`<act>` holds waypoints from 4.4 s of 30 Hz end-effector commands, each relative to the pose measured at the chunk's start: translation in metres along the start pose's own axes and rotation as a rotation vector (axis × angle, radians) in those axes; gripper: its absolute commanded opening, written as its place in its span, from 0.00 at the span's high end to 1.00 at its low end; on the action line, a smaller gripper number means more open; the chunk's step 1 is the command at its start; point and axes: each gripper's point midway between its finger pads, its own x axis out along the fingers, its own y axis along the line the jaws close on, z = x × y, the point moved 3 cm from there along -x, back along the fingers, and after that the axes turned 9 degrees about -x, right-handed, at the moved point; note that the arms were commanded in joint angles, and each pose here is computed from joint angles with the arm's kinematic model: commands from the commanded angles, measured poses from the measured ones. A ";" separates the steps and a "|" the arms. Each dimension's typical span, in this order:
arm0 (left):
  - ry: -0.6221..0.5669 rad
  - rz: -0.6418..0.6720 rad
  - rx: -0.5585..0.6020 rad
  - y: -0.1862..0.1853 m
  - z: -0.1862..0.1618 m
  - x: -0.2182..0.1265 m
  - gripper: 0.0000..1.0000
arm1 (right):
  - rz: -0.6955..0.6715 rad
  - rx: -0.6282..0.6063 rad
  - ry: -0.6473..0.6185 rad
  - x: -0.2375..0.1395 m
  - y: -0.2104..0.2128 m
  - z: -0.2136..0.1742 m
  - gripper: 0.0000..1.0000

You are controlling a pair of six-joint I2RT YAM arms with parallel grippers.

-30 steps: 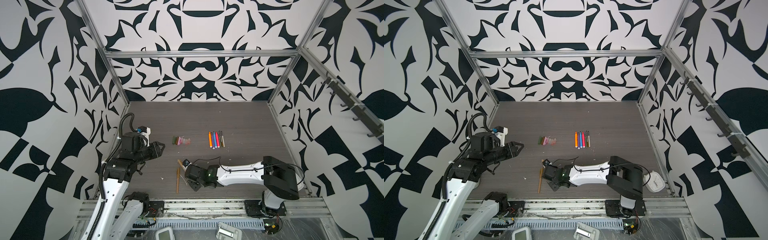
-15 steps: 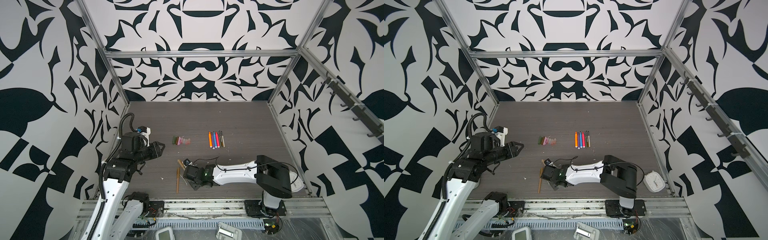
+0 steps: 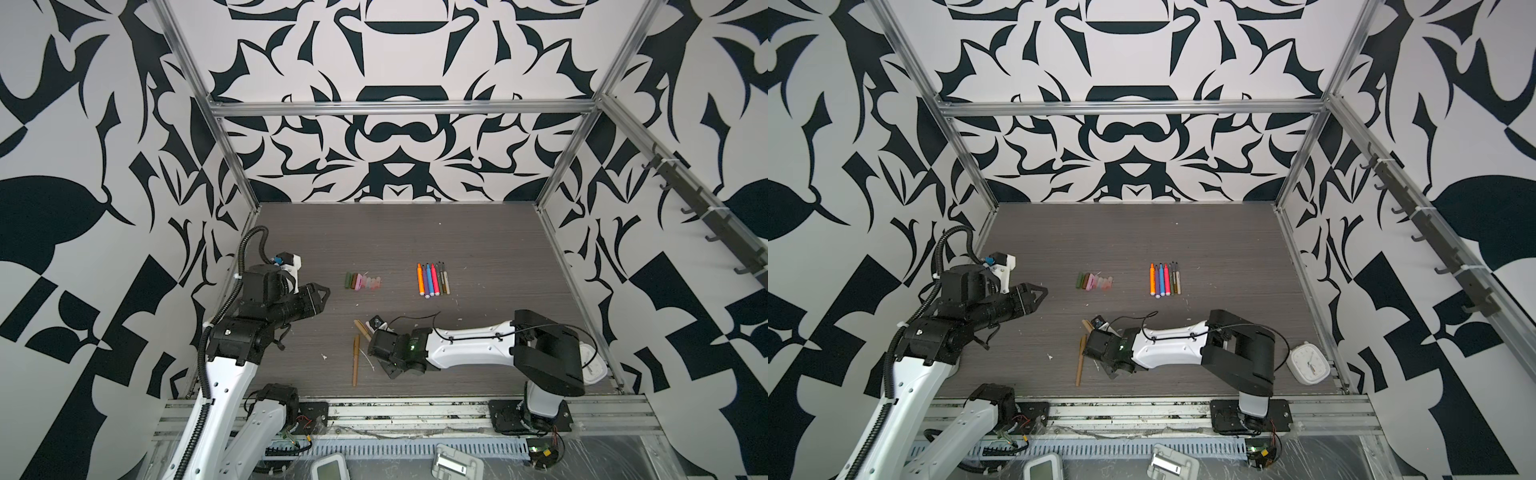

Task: Open the pen caps
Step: 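Lower the right gripper and grasp the pink pen body, then pull the pink cap off with the left gripper while the right holds the pen, then carry the pink pen to the markers while the left arm withdraws with the cap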

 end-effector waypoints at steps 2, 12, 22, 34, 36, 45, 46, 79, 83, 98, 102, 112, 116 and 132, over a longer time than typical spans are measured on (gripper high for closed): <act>0.040 0.010 -0.003 0.002 -0.008 0.007 0.49 | 0.004 0.086 -0.068 -0.025 -0.025 0.008 1.00; 0.237 -0.189 -0.176 -0.025 -0.033 0.072 0.42 | 0.184 0.094 -0.143 -0.064 -0.025 -0.011 1.00; 0.288 -0.201 -0.324 -0.047 -0.094 0.139 0.46 | 0.273 0.147 -0.224 -0.087 -0.018 -0.011 1.00; 0.295 -0.205 -0.355 -0.060 -0.121 0.154 0.48 | 0.275 0.137 -0.249 -0.099 -0.020 -0.005 1.00; 0.297 -0.204 -0.352 -0.061 -0.122 0.154 0.49 | 0.271 0.139 -0.254 -0.101 -0.021 -0.005 1.00; 0.312 -0.195 -0.341 -0.062 -0.129 0.157 0.55 | 0.272 0.144 -0.277 -0.109 -0.023 -0.002 1.00; 0.316 -0.198 -0.340 -0.063 -0.130 0.158 0.56 | 0.269 0.142 -0.277 -0.110 -0.024 -0.003 1.00; 0.297 -0.268 -0.262 -0.080 -0.133 0.132 1.00 | 0.354 0.225 -0.208 -0.092 -0.030 0.021 0.96; 0.270 -0.249 -0.242 -0.076 -0.129 0.128 1.00 | 0.355 0.233 -0.192 -0.088 -0.030 0.014 1.00; 0.055 -0.161 -0.219 -0.037 0.049 0.066 1.00 | 0.303 0.275 -0.192 -0.088 -0.046 -0.030 1.00; 0.068 -0.194 -0.189 -0.045 0.034 0.035 1.00 | 0.266 0.304 -0.176 -0.089 -0.073 -0.030 1.00; 0.023 -0.112 0.011 -0.047 0.005 -0.056 1.00 | 0.179 0.479 -0.166 -0.067 -0.202 -0.021 1.00; -0.002 -0.014 0.047 -0.025 -0.007 -0.062 1.00 | 0.207 0.644 -0.217 -0.051 -0.255 -0.016 1.00; -0.010 -0.103 0.070 -0.013 -0.031 -0.046 1.00 | 0.218 0.672 -0.199 0.000 -0.315 0.011 1.00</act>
